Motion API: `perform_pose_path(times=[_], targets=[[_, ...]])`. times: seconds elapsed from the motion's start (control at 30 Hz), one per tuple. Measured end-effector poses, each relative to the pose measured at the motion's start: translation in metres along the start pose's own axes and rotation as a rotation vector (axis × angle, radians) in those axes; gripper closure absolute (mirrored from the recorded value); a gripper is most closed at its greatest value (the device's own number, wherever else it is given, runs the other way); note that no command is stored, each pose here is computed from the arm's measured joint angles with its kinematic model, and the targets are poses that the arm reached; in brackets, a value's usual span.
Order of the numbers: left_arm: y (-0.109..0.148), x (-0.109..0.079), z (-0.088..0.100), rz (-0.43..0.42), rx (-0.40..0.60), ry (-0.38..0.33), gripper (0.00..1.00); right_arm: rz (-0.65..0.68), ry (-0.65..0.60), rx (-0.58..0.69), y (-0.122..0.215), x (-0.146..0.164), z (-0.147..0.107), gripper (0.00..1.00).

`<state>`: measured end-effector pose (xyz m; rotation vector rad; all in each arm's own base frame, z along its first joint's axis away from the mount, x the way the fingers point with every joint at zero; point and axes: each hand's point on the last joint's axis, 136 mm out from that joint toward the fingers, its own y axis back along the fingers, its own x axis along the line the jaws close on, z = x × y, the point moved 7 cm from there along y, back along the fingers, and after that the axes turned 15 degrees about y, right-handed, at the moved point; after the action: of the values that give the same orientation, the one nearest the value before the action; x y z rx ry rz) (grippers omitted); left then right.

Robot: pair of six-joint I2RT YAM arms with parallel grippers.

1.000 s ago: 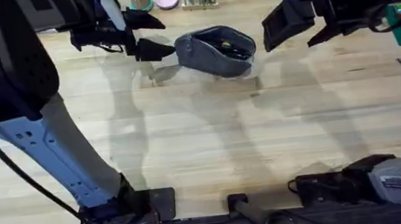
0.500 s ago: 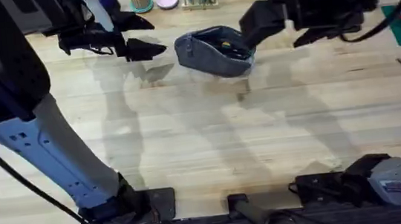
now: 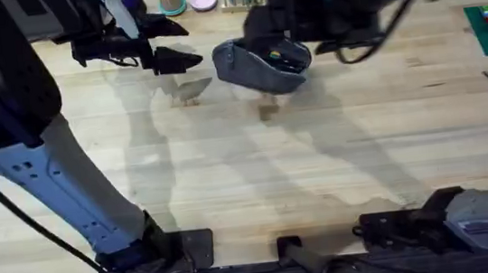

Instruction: Unzip the bag, pick up the pens from the table one at a time and place them inside, then zip the bag closed.

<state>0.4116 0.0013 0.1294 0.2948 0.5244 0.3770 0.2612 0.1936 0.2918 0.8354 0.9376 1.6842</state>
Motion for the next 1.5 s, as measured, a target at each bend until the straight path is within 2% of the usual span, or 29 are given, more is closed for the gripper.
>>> perform_pose_path(times=[0.27, 0.63, 0.87, 1.07, 1.33, 1.5], targets=[[0.0, 0.0, 0.0, 0.0, 0.0, 0.0, 0.008, 0.025, 0.016, -0.014, -0.051, 0.029, 0.018, 0.013], [0.0, 0.0, 0.0, 0.0, 0.0, 0.0, 0.007, 0.046, -0.015, -0.048, -0.089, 0.045, 0.032, 0.007], [0.0, 0.0, 0.0, 0.0, 0.0, 0.0, 0.008, 0.044, -0.032, -0.048, -0.092, 0.045, 0.032, 0.007], [0.0, 0.0, 0.0, 0.0, 0.0, 0.0, 0.008, 0.008, 0.006, -0.084, -0.086, 0.056, 0.032, 0.007], [0.0, 0.0, 0.0, 0.0, 0.0, 0.0, 0.008, -0.001, 0.026, -0.135, -0.064, 0.064, 0.047, 0.007], [0.0, 0.0, 0.0, 0.0, 0.0, 0.0, 0.008, -0.011, 0.032, -0.127, -0.069, 0.07, 0.058, 0.007]])
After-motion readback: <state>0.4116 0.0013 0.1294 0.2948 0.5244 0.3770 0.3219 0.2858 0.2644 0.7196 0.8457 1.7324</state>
